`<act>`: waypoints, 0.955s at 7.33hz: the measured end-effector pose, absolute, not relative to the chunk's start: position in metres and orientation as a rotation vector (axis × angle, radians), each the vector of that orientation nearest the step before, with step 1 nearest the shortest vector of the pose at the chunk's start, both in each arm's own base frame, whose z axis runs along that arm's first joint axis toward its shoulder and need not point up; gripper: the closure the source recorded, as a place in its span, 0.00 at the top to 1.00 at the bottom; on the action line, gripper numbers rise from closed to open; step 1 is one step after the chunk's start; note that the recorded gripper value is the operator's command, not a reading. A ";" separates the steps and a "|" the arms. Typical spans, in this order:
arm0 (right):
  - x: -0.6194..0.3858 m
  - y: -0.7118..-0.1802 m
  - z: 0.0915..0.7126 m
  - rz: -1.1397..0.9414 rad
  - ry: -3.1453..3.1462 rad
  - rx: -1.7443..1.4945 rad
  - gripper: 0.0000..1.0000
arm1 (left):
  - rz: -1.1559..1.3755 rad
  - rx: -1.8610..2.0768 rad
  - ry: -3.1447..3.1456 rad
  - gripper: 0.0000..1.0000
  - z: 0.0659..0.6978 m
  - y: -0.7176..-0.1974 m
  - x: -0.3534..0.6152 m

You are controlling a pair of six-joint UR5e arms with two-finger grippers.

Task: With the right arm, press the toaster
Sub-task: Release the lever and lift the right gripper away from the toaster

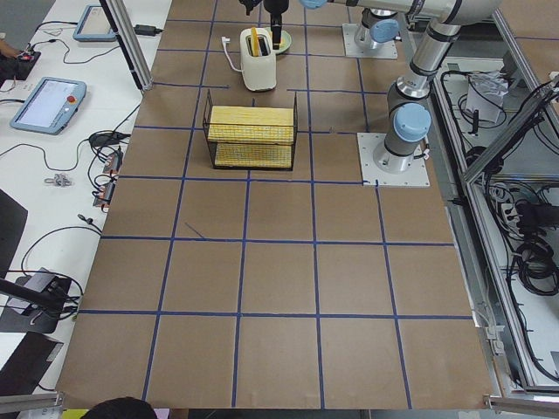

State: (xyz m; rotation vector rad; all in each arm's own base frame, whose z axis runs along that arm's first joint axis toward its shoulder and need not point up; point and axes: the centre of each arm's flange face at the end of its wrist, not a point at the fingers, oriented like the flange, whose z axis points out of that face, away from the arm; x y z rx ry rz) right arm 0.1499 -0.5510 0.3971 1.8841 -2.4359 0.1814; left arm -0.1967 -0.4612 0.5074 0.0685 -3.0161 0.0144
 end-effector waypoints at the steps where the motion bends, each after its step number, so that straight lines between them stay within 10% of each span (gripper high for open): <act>1: 0.149 -0.543 0.412 0.147 -2.559 1.697 0.16 | 0.014 0.069 -3.016 1.00 0.507 -0.461 -0.197; 5: 0.158 -0.537 0.477 0.049 -2.905 1.016 0.17 | 0.014 0.069 -3.016 1.00 0.507 -0.461 -0.197; 7: 0.162 -0.544 0.507 0.061 -3.108 0.628 0.75 | 0.014 0.069 -3.016 1.00 0.507 -0.461 -0.197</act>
